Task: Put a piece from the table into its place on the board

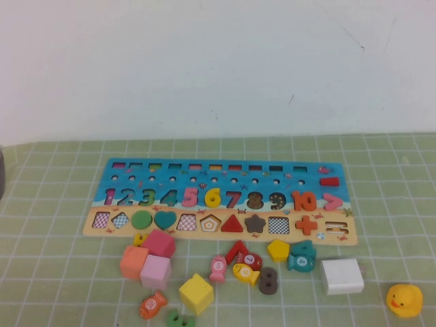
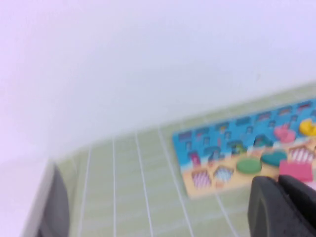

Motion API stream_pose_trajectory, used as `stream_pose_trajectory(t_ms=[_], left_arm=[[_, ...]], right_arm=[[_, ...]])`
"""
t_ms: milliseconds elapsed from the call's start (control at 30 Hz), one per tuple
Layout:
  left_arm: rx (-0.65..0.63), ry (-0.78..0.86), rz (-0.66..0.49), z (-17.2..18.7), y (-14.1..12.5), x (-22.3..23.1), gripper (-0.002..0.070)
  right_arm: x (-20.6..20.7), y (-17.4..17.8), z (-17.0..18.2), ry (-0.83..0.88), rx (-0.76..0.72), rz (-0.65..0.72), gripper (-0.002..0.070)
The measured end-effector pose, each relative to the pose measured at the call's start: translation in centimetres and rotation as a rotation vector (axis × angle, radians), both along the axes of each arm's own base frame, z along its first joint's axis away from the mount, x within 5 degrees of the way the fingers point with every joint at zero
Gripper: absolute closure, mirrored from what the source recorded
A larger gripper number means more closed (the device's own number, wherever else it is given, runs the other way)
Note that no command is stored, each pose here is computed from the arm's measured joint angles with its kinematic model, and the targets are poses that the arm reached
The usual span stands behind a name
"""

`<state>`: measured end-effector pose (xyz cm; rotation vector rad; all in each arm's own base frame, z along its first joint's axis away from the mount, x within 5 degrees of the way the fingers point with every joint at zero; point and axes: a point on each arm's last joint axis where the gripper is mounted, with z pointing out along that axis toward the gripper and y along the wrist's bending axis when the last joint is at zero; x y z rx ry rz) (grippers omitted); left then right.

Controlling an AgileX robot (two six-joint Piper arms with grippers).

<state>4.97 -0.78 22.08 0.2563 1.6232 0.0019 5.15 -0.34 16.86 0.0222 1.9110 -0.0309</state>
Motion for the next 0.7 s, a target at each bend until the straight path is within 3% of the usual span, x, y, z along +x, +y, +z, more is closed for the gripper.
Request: stream_pose_trajectory(t_ms=[200, 400, 700], left_arm=[[-0.121, 0.120, 0.074, -3.1, 0.2, 0.4, 0.0676], [-0.128, 0.225, 0.082, -4.7, 0.1, 0.3, 0.0676], [-0.127, 0.228, 0.082, -4.7, 0.1, 0.3, 0.0676]], right_arm=[[0.0, 0.0, 0.0, 0.000, 0.000, 0.000, 0.0678], [0.0, 0.0, 0.0, 0.000, 0.000, 0.000, 0.0678], [0.0, 0.0, 0.0, 0.000, 0.000, 0.000, 0.0678]])
